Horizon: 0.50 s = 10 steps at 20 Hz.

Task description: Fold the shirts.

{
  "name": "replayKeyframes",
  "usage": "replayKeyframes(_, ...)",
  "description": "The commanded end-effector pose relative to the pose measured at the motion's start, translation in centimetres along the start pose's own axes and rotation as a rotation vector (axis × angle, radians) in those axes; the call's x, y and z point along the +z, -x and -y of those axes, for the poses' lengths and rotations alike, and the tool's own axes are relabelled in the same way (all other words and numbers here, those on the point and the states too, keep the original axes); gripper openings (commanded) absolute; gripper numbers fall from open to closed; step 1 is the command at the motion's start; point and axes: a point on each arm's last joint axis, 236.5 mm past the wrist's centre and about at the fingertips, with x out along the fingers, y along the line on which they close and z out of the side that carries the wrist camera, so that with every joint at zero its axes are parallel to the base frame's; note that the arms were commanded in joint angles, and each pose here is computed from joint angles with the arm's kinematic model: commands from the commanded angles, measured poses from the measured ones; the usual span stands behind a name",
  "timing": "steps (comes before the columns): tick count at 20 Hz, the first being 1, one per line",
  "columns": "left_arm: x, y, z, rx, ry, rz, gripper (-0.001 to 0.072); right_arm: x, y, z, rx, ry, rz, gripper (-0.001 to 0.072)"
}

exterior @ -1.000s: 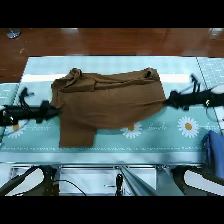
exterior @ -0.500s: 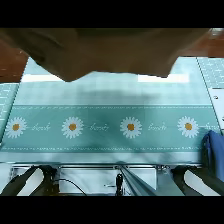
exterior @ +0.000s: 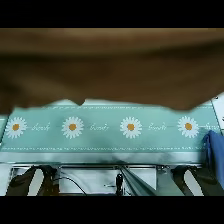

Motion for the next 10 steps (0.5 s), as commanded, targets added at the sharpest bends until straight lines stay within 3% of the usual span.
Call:
replayKeyframes(1,0.2,4.9,-1.1,0.144,-0.097,-0.005,0.0021,-3.2,3.2,-0.9,-0.027,-0.029,-0.103,0.0021)
replayKeyframes(6,-3.9,4.0,-3.5,0.171,-0.076,-0.141,0.002,-7.2,1.7,0.6,-0.053,-0.079,-0.26,0.0021)
replayKeyframes(10,-16.2,-2.1,-6.4,0.142,0.02,-0.453,0.0021,-13.6,-4.1,2.3,-0.013,-0.202,-0.435,0.0021)
